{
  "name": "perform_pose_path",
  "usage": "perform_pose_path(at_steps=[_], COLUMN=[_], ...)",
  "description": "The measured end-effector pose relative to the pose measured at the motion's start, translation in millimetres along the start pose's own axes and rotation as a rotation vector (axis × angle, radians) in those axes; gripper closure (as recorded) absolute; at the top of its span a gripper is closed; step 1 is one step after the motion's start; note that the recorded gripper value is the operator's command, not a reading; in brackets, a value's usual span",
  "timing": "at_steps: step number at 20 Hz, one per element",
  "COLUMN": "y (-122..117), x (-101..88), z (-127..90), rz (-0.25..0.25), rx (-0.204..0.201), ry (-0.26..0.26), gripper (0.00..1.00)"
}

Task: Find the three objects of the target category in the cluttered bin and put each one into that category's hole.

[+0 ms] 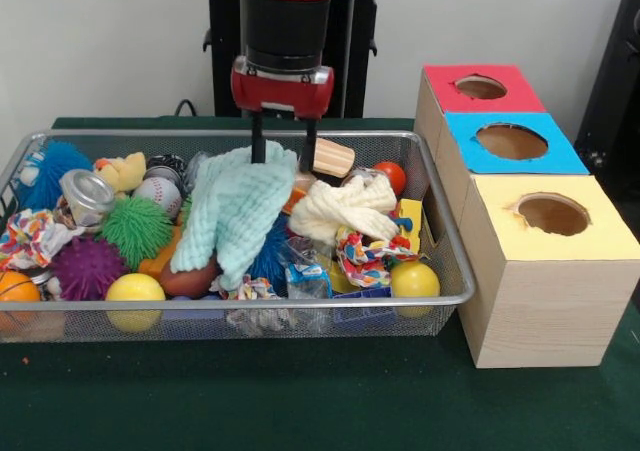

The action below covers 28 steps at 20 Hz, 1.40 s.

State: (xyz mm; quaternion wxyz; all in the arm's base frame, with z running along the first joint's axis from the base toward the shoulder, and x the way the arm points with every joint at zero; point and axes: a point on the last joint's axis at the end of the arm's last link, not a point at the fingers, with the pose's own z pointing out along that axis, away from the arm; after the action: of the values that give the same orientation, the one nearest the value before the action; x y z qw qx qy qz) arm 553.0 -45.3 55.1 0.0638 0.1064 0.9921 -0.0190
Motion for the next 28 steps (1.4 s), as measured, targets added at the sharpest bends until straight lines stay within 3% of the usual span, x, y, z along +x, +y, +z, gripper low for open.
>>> perform_pose_path(at_steps=[8,13,21,28], y=[-58.8,-110.2,-144.7,-152.4], x=[-12.8,-20.1,-11.0,10.0], z=[-47.3,-74.3,-59.2,-32.7], rz=[0.16,0.261,0.291,0.24], rx=[0.021,0.041,0.035,0.037], ry=[0.051,0.075,0.096,0.133], gripper=[0.0,0.0,0.0,0.0])
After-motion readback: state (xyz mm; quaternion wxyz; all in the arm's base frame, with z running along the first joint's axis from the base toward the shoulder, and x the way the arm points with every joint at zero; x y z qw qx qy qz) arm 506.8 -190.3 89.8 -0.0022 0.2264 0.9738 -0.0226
